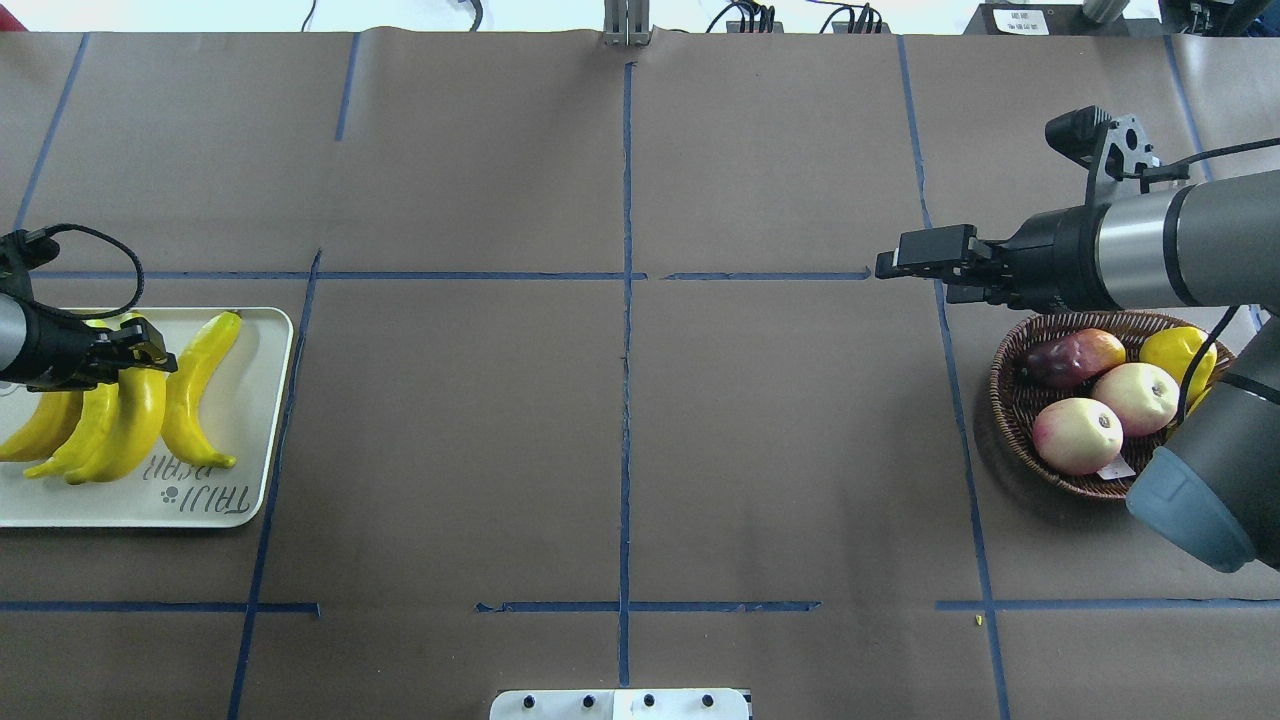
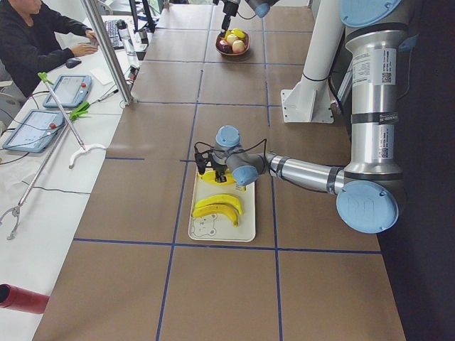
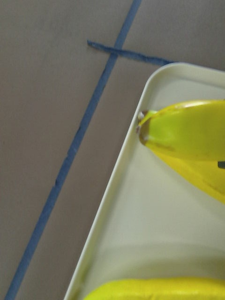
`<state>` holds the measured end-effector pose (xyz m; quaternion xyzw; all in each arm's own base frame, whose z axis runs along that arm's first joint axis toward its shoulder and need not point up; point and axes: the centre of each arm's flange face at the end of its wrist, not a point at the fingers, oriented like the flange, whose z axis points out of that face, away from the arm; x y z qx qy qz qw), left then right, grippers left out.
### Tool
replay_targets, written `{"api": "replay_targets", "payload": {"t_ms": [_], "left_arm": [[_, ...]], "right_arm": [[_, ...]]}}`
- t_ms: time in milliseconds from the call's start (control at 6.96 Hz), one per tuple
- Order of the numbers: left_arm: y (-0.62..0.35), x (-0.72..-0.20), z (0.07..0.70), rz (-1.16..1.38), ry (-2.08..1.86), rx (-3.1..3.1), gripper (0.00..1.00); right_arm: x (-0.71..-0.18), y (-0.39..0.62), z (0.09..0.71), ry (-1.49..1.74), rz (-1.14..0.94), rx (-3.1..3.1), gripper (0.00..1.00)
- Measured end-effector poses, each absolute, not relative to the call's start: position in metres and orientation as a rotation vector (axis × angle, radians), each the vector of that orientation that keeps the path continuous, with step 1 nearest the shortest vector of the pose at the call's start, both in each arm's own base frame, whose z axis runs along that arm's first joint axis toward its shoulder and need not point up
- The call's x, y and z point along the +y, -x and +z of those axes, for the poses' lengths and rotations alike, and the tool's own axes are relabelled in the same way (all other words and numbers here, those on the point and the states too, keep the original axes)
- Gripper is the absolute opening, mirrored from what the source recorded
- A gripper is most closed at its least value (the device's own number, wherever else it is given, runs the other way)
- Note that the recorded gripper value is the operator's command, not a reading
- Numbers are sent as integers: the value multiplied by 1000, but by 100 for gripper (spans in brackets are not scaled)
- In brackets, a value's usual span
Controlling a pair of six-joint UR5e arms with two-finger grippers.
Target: Transfer all bananas from basket to plate
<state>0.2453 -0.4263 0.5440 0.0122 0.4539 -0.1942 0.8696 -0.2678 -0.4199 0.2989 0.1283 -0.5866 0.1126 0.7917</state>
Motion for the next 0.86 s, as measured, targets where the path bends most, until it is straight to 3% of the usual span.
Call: {"api": "replay_targets", "payload": {"t_ms": [431, 862], "left_arm": [[-236, -427, 544, -378, -49, 955, 99], [-187, -478, 509, -428, -94, 1031, 99]], "right_arm": [[-435, 239, 315, -273, 220, -1199, 100], [-454, 180, 361, -285, 131, -1077, 100]]}}
